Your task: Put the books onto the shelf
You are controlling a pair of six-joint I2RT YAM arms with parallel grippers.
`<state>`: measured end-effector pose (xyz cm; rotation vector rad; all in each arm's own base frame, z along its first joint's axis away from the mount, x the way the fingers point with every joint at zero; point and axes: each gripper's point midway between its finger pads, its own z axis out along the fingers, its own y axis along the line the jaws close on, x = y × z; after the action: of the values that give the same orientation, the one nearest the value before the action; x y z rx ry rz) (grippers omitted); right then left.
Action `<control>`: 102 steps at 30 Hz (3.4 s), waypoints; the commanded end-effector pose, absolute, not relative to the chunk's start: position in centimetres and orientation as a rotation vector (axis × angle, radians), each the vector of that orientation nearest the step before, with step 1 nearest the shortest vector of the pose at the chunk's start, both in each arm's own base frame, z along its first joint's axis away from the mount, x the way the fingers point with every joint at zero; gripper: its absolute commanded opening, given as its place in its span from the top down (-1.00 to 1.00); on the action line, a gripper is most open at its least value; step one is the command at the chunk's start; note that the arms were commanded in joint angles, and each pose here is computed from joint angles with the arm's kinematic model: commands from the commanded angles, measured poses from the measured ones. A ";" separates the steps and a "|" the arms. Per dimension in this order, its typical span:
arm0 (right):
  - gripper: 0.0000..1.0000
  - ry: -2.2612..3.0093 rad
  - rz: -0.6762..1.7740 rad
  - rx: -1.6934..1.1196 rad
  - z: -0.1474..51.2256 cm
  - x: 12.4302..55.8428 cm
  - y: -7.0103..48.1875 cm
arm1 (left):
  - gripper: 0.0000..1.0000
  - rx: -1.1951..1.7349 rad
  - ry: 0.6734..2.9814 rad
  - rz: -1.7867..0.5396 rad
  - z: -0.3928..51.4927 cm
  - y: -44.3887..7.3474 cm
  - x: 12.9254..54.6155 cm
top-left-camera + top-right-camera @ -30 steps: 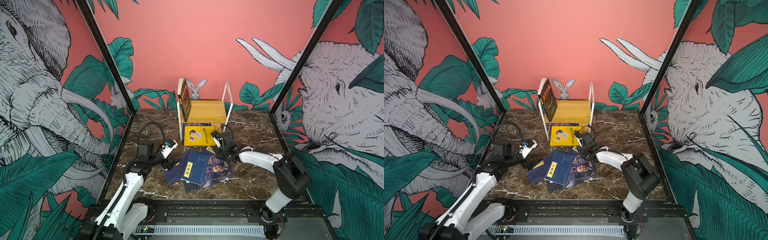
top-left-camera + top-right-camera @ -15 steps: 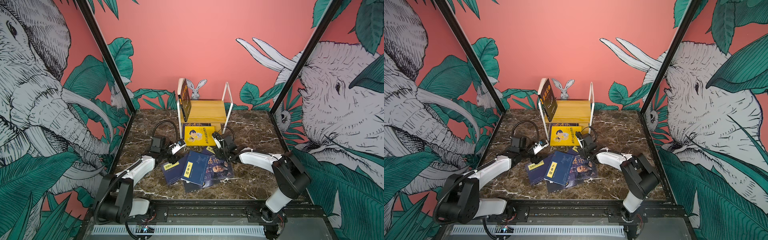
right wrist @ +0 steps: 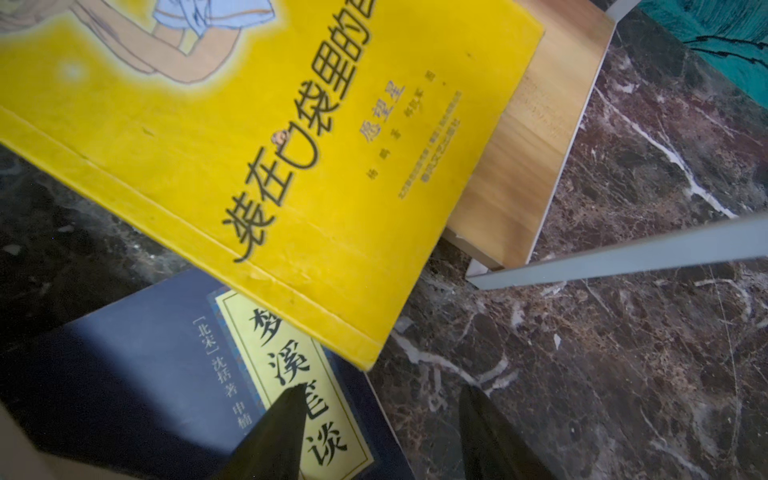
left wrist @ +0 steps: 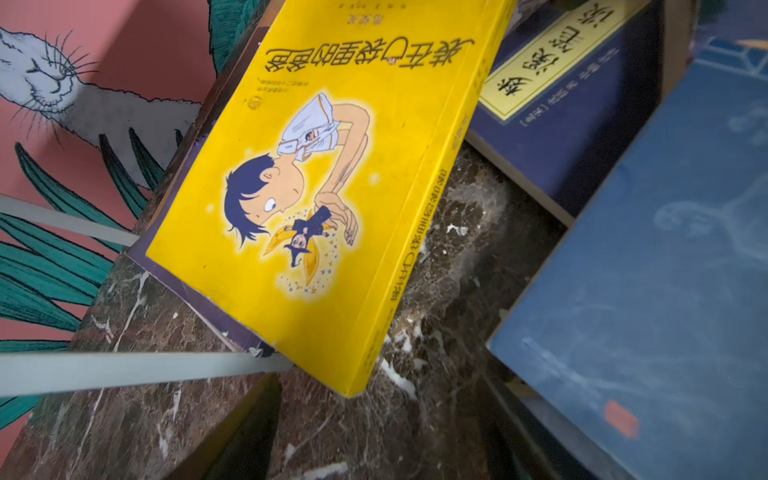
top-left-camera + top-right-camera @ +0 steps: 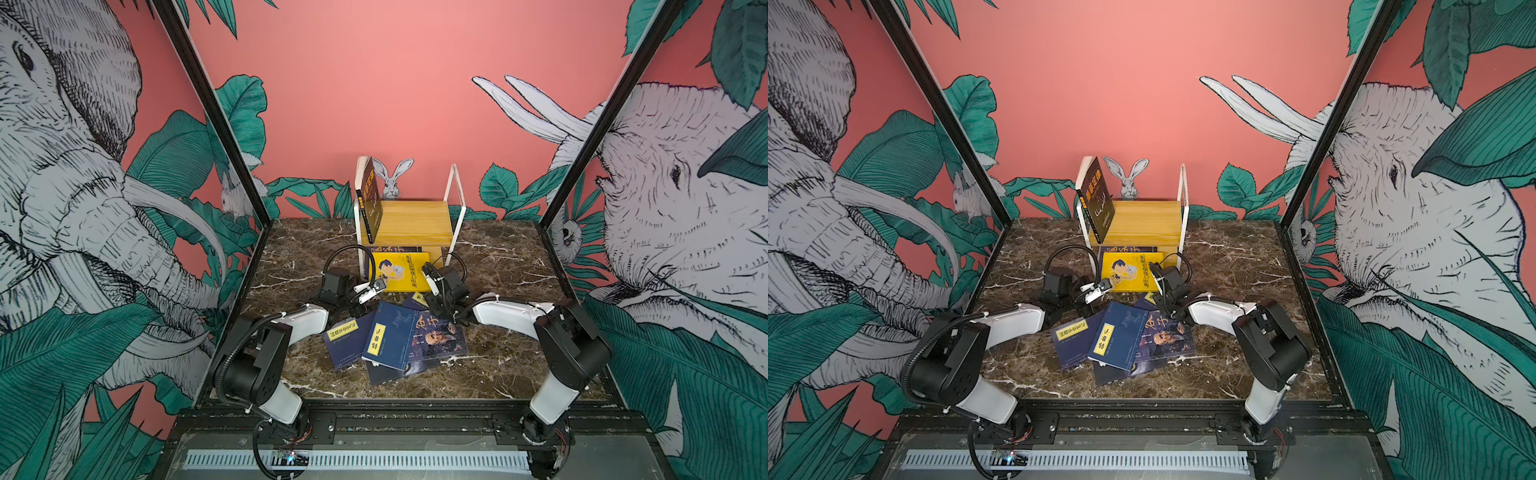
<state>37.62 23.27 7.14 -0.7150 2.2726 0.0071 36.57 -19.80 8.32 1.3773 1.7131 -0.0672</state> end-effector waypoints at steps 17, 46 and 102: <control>-0.09 2.174 -0.009 -0.628 9.3 41.1 24.6 | -0.45 1.272 1.643 0.158 10.3 -19.5 41.5; 0.01 2.206 -0.013 -0.728 7.8 41.7 25.8 | -0.51 1.170 1.701 0.202 10.5 -18.5 42.9; -0.06 2.196 0.066 -0.699 10.0 40.5 26.4 | -0.99 0.972 1.771 0.220 12.0 -15.5 46.1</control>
<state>39.75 25.33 9.73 -0.6775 2.2073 0.0340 45.13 -15.37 10.00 1.0151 1.8159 0.2173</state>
